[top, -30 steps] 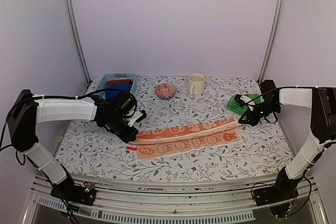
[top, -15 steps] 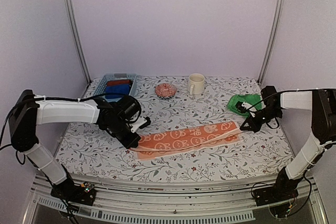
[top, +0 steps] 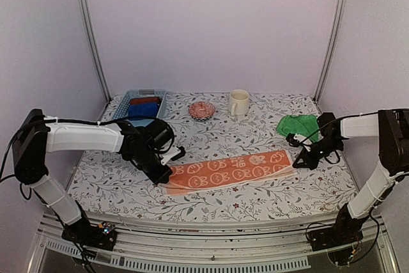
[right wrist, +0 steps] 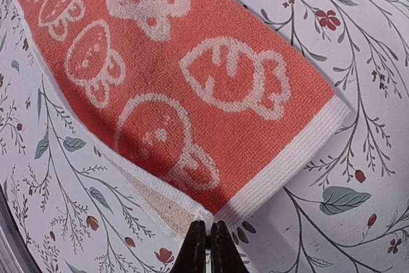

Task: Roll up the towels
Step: Fold the towel at the center of the board, then adjust the towel at the center of the board.

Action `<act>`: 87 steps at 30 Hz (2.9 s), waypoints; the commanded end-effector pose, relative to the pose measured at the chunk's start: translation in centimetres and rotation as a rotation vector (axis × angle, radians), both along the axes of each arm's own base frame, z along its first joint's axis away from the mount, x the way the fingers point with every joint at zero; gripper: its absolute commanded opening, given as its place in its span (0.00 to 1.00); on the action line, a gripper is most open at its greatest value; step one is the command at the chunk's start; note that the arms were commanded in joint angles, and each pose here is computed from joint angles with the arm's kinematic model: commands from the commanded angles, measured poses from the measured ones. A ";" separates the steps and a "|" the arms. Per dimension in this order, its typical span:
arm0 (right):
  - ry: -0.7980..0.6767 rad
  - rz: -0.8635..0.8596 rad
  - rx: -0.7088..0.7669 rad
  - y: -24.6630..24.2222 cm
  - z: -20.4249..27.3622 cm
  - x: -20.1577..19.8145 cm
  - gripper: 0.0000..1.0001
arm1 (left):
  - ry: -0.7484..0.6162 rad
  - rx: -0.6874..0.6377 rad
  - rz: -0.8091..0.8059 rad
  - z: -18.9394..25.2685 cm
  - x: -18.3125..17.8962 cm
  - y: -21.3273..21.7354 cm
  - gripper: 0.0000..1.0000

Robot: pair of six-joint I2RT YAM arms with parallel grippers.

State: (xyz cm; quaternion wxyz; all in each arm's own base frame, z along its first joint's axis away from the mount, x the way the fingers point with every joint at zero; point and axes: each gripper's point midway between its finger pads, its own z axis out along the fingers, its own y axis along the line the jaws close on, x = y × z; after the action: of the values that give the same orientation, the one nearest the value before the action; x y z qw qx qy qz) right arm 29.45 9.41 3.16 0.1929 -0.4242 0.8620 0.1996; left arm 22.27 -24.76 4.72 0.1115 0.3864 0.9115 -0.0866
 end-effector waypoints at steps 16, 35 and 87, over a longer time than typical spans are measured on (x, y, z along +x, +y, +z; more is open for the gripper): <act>0.018 0.111 -0.007 0.0 -0.5 -3.7 0.28 | 0.072 0.073 -0.065 -0.5 -2.7 -0.4 0.16; -0.204 -0.264 0.123 0.2 11.1 8.5 0.23 | -0.147 -0.028 0.272 3.2 5.4 -2.6 0.00; 0.249 -0.327 0.144 3.0 1.2 6.5 0.25 | -0.133 -0.344 0.673 -0.6 8.9 0.9 0.00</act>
State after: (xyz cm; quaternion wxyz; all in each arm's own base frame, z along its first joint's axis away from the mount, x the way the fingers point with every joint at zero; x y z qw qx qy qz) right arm 36.86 12.35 1.72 0.1331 -0.2134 0.9298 0.2688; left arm 30.87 -23.42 1.68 0.2381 0.0282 0.9574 -0.1608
